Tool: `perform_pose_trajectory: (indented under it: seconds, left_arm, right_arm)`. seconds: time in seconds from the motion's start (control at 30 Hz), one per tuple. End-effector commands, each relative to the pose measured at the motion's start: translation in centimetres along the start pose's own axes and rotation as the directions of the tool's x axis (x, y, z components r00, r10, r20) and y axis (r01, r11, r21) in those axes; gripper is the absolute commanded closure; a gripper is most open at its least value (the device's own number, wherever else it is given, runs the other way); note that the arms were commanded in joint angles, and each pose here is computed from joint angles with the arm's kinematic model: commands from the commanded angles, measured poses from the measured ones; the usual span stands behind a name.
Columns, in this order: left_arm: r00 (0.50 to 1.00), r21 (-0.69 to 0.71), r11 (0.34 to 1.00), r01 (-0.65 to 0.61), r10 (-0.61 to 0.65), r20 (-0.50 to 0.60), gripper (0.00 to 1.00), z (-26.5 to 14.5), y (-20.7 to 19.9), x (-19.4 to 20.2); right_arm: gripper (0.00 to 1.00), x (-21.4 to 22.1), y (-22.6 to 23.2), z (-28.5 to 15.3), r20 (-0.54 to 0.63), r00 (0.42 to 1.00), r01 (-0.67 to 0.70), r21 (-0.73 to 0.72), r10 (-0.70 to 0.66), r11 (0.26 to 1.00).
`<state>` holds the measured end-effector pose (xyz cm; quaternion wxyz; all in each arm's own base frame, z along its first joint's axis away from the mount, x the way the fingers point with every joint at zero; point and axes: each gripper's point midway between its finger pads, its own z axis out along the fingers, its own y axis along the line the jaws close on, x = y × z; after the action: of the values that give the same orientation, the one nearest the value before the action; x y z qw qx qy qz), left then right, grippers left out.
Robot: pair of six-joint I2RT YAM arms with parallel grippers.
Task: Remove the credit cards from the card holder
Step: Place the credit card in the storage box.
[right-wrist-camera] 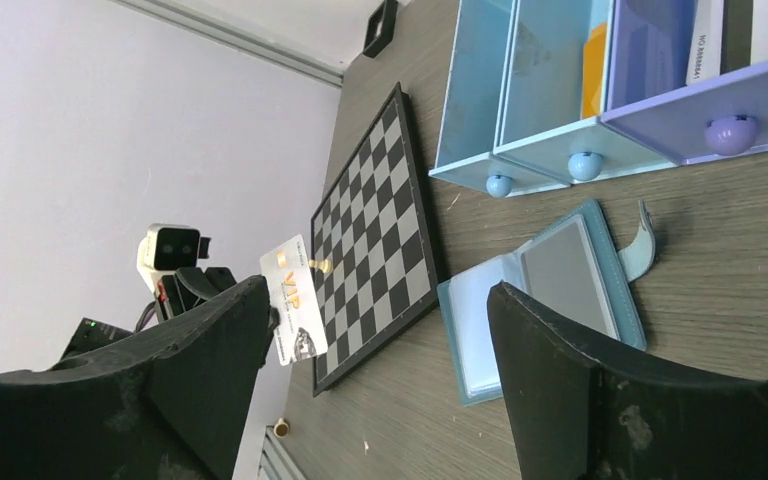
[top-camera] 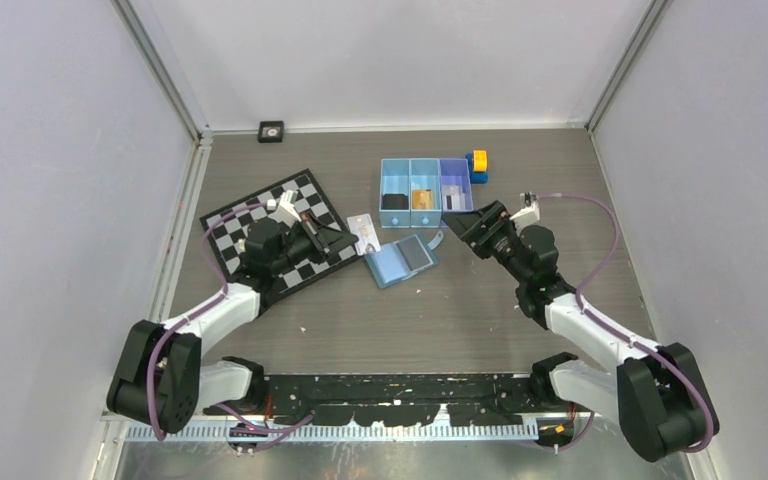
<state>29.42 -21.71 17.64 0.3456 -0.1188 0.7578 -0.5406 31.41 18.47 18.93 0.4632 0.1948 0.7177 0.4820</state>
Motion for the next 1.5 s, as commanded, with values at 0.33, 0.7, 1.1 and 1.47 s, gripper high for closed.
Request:
perform_pose_trajectory:
  seconds: [0.33, 0.7, 1.1, 1.47]
  left_arm:
    - [0.982, 0.224, 0.956, -0.188, 0.177, 0.07, 1.0, -1.4, -6.4, 0.3]
    - [0.98, 0.32, 0.928, -0.193, 0.195, 0.026, 1.0, -0.9, -8.4, 2.0]
    - [0.977, 0.383, 0.906, -0.18, 0.209, -0.037, 1.0, -0.2, -9.7, 3.6]
    - [0.983, 0.275, 0.949, -0.157, 0.178, -0.053, 0.67, 0.7, -7.3, 3.6]
  right_arm:
    - [0.22, 5.9, 7.9, 1.4, -0.316, 0.943, 0.002, -0.301, -0.102, 0.954]
    - [0.33, 8.1, 10.8, 0.8, -0.355, 0.92, 0.008, -0.41, -0.167, 0.912]
    - [0.64, 9.5, 11.0, 1.1, -0.385, 0.904, 0.005, -0.425, -0.186, 0.905]
    - [1.0, 8.3, 8.5, 2.0, -0.323, 0.931, 0.063, -0.31, -0.168, 0.949]
